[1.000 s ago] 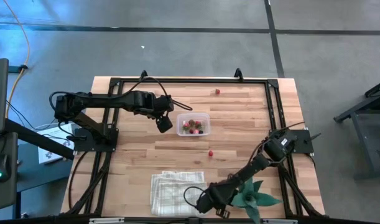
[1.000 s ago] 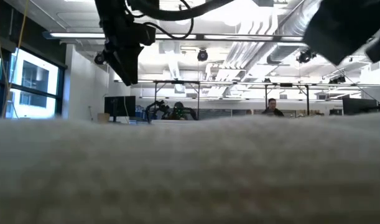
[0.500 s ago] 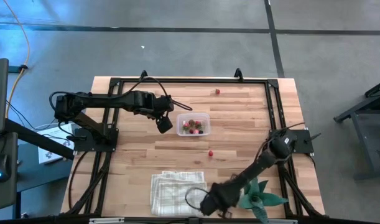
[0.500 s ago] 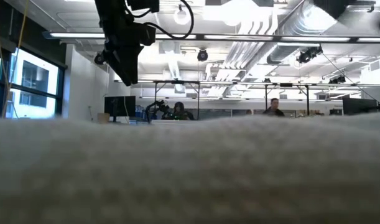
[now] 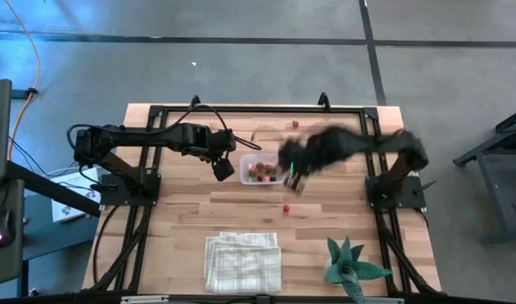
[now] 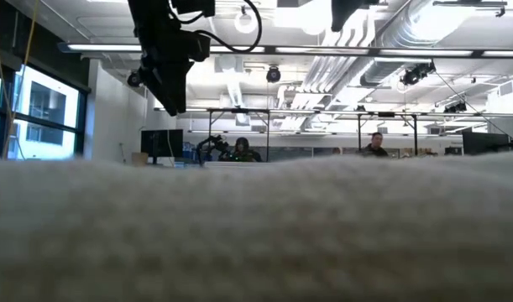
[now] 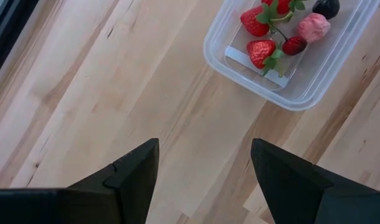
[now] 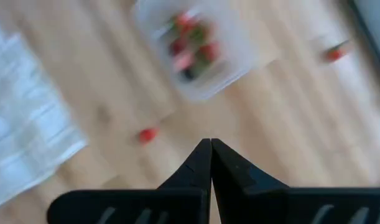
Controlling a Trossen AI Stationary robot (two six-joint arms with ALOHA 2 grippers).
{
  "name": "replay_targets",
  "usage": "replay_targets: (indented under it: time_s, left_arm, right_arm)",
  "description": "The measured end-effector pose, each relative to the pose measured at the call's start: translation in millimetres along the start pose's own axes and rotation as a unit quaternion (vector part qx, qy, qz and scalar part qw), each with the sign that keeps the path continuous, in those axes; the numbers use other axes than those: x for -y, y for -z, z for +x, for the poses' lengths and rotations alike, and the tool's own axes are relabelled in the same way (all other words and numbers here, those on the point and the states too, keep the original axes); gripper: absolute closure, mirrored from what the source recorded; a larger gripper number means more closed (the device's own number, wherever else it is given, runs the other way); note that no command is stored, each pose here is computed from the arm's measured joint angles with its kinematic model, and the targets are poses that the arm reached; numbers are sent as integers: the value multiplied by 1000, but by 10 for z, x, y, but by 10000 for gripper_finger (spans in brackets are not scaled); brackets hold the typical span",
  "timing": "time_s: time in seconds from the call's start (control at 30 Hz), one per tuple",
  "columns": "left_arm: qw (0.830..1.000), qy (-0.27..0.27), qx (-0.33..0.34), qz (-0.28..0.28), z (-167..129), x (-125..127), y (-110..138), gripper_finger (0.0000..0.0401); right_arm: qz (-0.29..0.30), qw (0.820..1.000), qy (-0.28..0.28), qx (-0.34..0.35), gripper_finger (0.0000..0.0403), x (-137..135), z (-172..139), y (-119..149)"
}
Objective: Pick and placing Produce into tupperware
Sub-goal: Put the red peach into the transparent bin
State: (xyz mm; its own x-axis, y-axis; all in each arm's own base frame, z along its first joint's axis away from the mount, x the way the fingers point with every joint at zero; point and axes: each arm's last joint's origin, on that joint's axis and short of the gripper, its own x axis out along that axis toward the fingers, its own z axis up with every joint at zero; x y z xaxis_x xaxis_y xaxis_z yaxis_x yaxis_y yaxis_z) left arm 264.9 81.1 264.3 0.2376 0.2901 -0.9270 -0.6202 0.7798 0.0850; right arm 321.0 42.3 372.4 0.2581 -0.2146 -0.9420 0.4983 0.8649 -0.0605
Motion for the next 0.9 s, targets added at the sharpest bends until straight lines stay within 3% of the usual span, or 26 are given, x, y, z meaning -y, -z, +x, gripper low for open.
replay_targets:
  time_s: [0.2,0.33,0.5,0.67,0.9]
  left_arm:
    - [1000,0,0,1,0,0,0,157]
    - [1000,0,0,1,0,0,0,158]
    - [1000,0,0,0,0,0,0,158]
    - [1000,-5,3,-23,0,-4,-3,158]
    - [996,4,25,-81,-1,11,-46,158]
  right_arm:
    - [2,999,16,38,402,989,-12,-418]
    - [-10,999,-10,41,394,1405,177,-646]
    - [-41,999,-12,17,352,1853,417,-772]
    - [-46,999,-9,-27,306,2146,748,-857]
    - [-75,995,-23,-59,271,2197,1485,-1088]
